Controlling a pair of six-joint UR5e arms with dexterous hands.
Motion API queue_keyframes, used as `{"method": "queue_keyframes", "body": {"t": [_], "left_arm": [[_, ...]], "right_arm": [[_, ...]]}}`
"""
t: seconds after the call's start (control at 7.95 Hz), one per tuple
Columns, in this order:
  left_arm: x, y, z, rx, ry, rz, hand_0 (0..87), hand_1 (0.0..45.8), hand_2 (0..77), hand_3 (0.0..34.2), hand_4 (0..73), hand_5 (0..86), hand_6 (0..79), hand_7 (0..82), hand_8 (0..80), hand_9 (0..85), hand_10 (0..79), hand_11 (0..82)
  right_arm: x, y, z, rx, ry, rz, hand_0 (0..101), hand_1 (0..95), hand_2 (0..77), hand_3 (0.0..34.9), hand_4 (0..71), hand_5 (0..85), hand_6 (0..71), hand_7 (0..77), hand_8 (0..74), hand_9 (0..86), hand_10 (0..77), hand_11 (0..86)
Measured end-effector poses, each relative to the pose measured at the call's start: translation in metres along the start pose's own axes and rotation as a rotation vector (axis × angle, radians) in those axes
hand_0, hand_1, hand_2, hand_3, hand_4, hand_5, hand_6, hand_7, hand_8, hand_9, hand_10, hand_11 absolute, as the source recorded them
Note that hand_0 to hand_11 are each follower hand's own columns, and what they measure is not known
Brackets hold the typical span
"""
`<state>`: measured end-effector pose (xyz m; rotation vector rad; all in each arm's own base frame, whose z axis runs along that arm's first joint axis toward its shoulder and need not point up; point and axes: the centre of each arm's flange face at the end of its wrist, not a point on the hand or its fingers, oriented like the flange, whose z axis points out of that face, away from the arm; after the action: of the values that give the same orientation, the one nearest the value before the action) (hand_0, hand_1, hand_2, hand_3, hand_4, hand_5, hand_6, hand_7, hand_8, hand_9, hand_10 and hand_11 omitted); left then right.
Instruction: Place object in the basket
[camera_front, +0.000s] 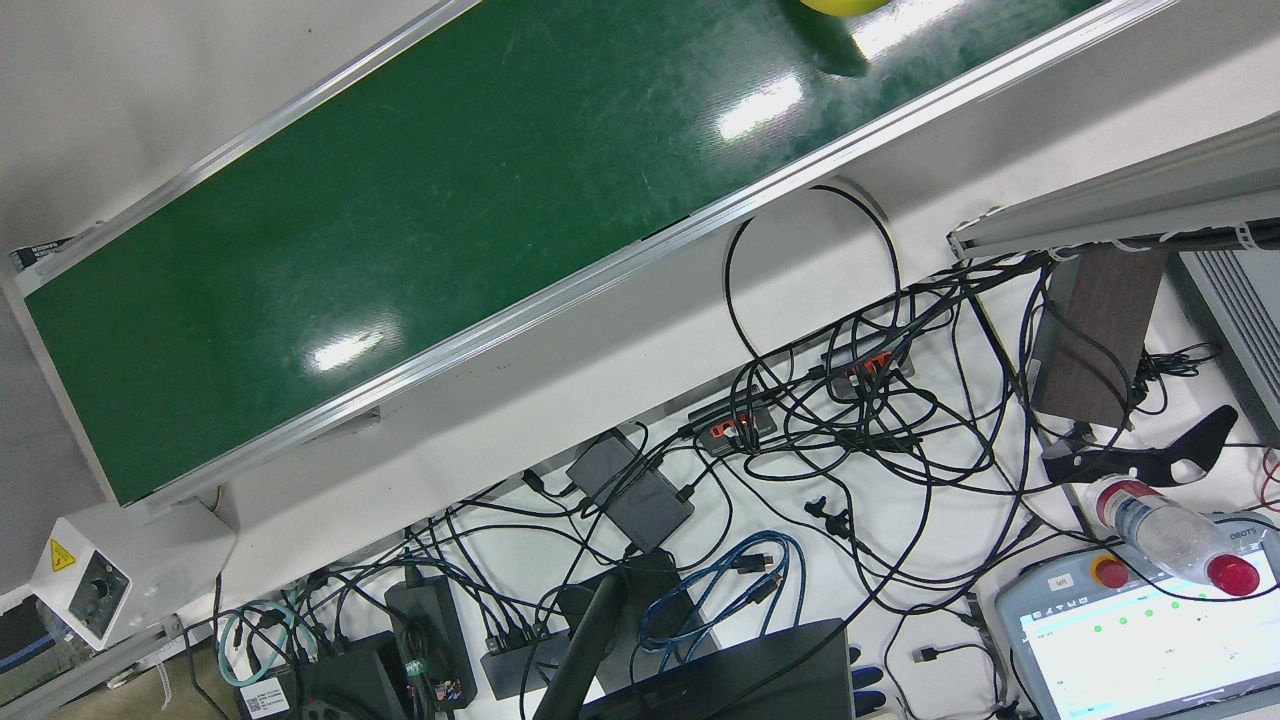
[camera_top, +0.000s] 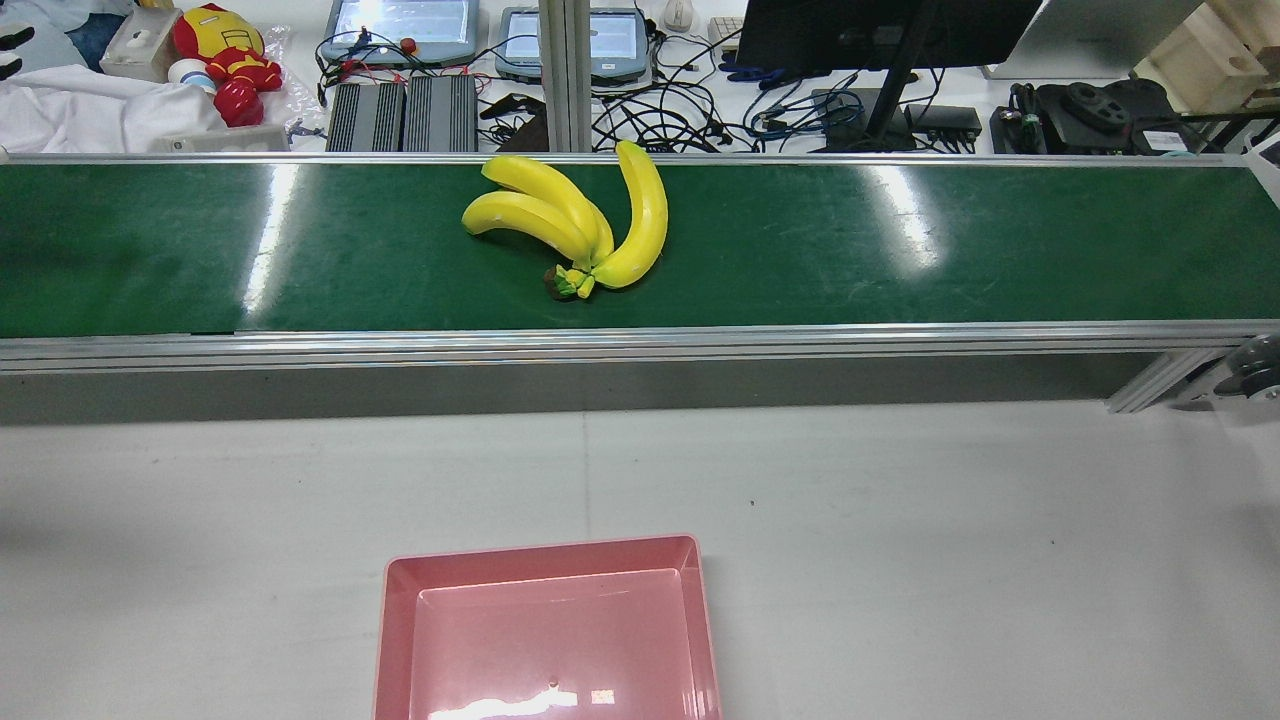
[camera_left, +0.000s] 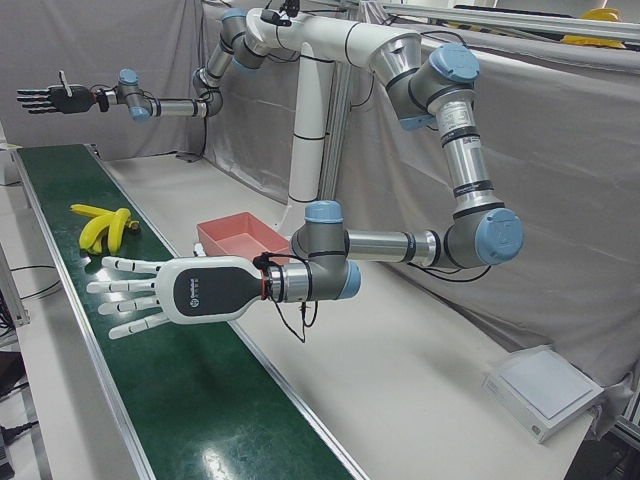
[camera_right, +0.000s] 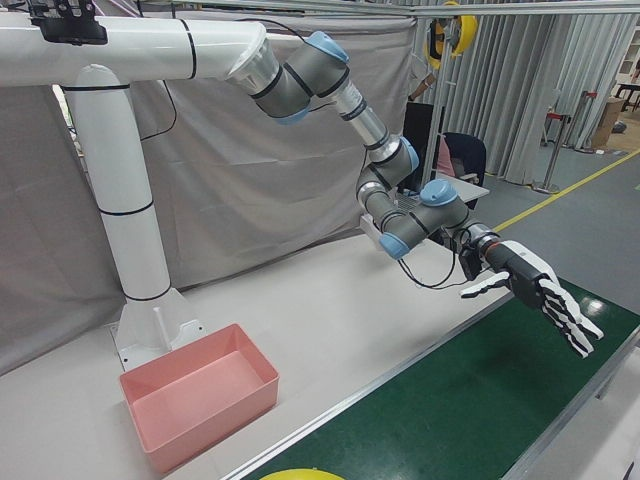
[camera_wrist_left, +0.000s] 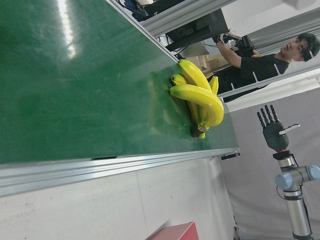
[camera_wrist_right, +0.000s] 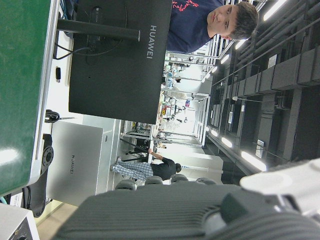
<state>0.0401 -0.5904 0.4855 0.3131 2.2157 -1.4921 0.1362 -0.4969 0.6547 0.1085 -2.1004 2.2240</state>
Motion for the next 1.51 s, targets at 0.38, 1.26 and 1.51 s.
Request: {"method": "queue_keyframes", "body": {"t": [0.38, 1.26, 1.51], "left_arm": [[0.007, 0.032, 0.007, -0.045, 0.012, 0.090, 57.7, 13.6, 0.5, 19.4, 0.5, 18.0, 0.5, 5.4, 8.7, 8.2, 3.3, 6.0], [0.009, 0.071, 0.023, -0.072, 0.039, 0.282, 57.6, 13.6, 0.5, 21.0, 1.1, 18.5, 0.5, 6.0, 9.8, 9.3, 2.2, 6.0], [-0.001, 0.084, 0.025, -0.076, 0.044, 0.318, 57.6, 11.4, 0.5, 20.9, 0.5, 18.0, 0.5, 6.0, 9.8, 9.3, 2.2, 6.0]], "right_arm": [[0.000, 0.000, 0.000, 0.001, 0.000, 0.000, 0, 0.0, 0.5, 0.0, 0.0, 0.0, 0.0, 0.5, 0.0, 0.0, 0.0, 0.0], [0.000, 0.000, 0.000, 0.001, 0.000, 0.000, 0, 0.0, 0.5, 0.0, 0.0, 0.0, 0.0, 0.5, 0.0, 0.0, 0.0, 0.0], [0.000, 0.000, 0.000, 0.001, 0.000, 0.000, 0, 0.0, 0.5, 0.0, 0.0, 0.0, 0.0, 0.5, 0.0, 0.0, 0.0, 0.0]]}}
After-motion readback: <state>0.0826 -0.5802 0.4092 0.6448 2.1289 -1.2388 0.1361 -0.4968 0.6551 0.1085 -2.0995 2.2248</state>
